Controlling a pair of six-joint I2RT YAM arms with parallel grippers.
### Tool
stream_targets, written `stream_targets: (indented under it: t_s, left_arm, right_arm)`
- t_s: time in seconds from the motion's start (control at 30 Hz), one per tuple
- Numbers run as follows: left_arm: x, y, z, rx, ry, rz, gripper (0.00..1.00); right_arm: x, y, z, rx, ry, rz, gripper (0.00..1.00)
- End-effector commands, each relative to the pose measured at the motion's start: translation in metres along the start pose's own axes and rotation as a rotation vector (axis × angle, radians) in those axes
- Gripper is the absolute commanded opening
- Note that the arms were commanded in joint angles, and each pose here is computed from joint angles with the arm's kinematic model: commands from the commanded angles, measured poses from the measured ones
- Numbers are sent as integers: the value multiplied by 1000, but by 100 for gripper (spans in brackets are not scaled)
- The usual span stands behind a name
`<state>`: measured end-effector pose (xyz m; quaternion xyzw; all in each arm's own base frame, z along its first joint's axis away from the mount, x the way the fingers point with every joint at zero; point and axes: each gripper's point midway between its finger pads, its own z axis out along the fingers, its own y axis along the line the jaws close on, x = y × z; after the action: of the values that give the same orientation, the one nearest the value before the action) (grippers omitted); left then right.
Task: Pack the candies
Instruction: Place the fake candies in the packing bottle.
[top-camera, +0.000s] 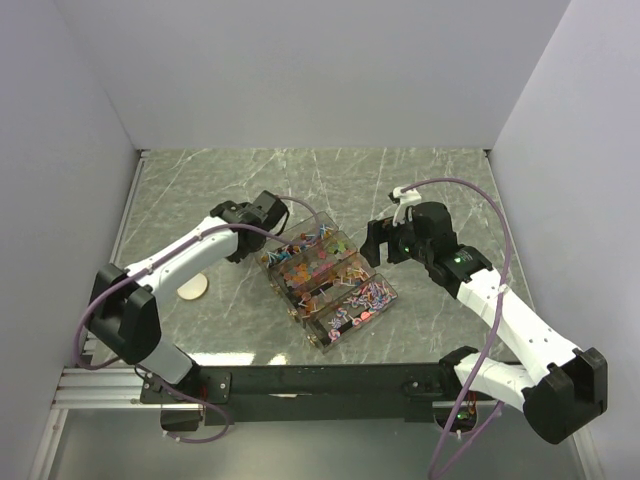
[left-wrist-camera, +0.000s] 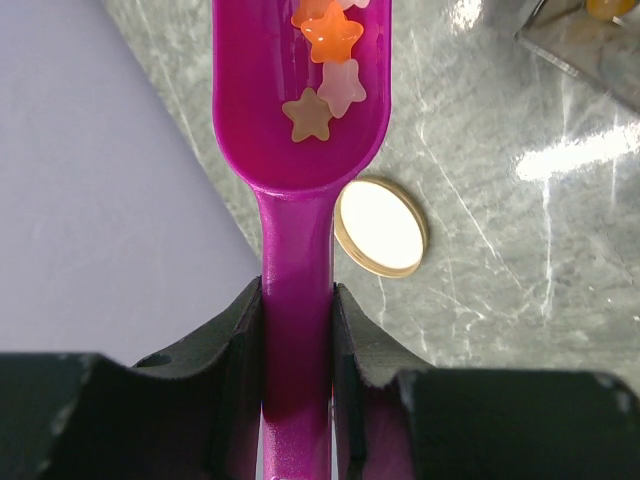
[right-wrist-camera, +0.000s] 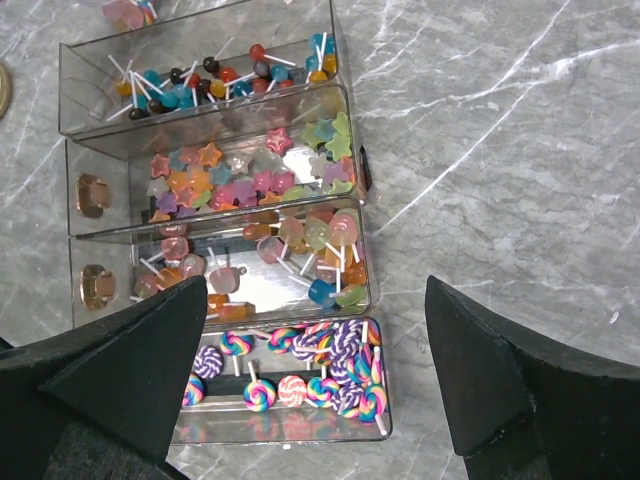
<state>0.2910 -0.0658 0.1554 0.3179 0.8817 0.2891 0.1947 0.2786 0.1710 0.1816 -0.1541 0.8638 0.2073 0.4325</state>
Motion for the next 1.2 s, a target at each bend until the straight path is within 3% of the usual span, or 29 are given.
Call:
stream_targets:
  t_s: [0.0,1.17]
  left_arm:
    - [-9,12,-8,-75,-4,27,1]
    - [-8,2,-12,-234,79,257,1]
  right_arm:
    - [-3,0,-4,7,-24,-17,95]
    - [0,0,0,7,-14,-15,95]
